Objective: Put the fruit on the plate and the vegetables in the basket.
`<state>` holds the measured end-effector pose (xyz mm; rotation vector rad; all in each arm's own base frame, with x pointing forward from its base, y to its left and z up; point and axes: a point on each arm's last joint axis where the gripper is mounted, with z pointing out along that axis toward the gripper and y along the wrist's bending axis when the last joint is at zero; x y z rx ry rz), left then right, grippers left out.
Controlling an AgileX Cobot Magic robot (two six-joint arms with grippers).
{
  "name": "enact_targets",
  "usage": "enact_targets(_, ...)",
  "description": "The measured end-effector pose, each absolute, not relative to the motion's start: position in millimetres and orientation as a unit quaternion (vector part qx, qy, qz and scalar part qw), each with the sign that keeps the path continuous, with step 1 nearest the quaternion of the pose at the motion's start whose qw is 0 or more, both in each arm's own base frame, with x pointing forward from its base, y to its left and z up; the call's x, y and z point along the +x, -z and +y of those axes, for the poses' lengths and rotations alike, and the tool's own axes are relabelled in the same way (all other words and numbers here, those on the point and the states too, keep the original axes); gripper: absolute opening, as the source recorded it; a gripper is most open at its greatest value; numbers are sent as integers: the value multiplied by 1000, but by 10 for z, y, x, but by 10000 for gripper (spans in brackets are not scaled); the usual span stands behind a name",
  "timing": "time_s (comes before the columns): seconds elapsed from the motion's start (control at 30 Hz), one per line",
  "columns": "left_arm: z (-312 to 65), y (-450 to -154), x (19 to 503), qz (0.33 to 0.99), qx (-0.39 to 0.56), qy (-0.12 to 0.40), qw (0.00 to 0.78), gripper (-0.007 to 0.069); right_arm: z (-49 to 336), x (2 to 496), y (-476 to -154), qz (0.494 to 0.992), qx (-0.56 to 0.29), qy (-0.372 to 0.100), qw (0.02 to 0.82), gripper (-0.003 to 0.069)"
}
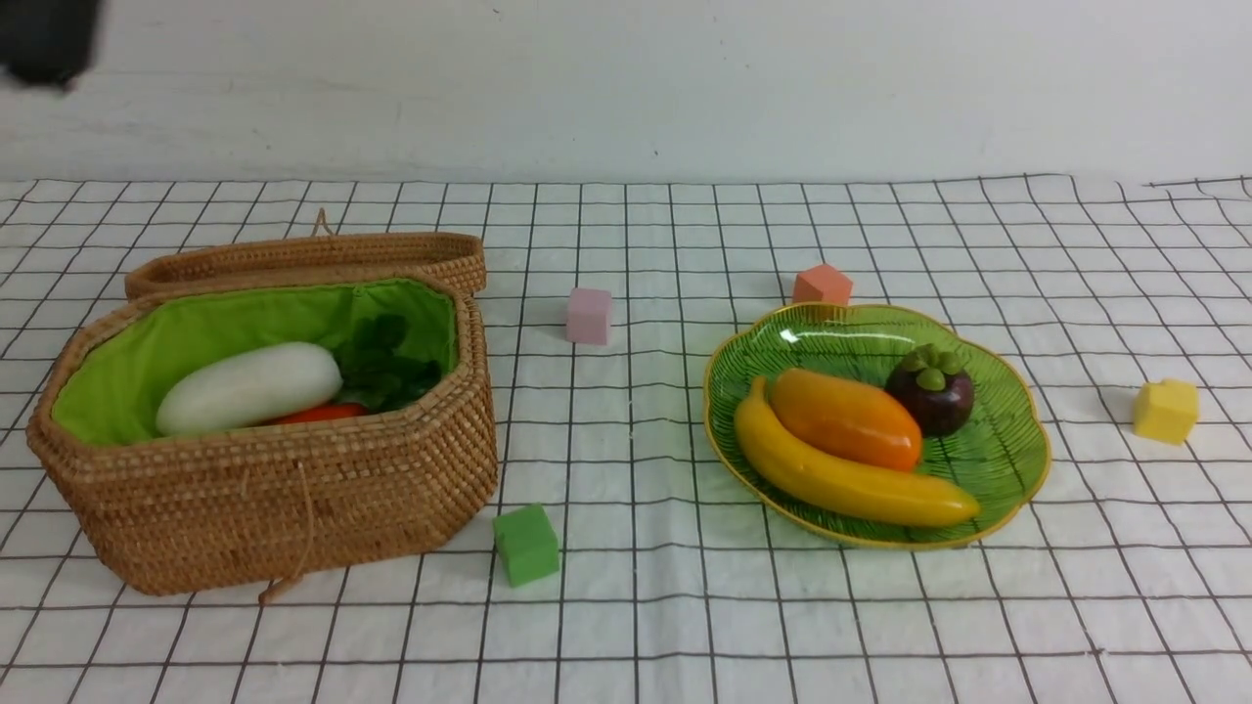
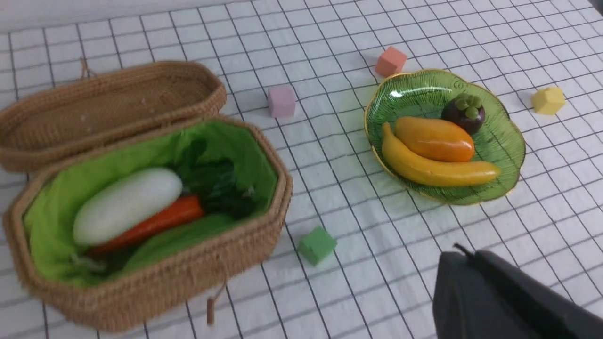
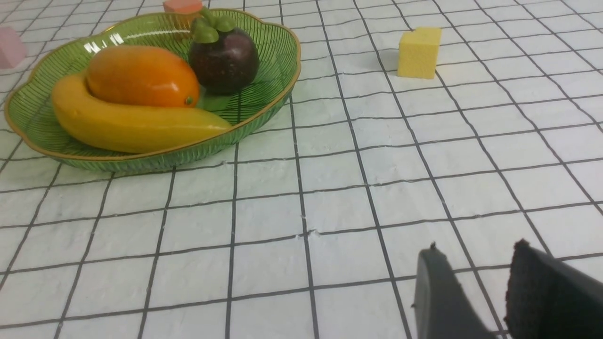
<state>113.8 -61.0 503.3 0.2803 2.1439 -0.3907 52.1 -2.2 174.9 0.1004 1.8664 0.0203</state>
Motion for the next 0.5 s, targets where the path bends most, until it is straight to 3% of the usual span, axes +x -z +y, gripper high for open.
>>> enact_targets(0.17,-105,-4136,271,870,38,204,447,-13,-22,521,-1749,803,43,-9,594,238)
enact_targets(0.23,9,-3830,55,854,8,240,462,-13,-22,521,-1749,803,43,-9,594,238)
enact_targets(0.3,69,-3311,-117,841,-31,291,455,-13,-22,521,-1749,803,43,-9,594,238)
enact_targets(0.4,37,-2970,-178,833,-50,339,435,-13,-22,521,-1749,803,43,-9,594,238)
enact_targets(0.5,-36,-2913,-172,829,-34,366,422,-13,-22,520,-1749,803,43,-9,594,238)
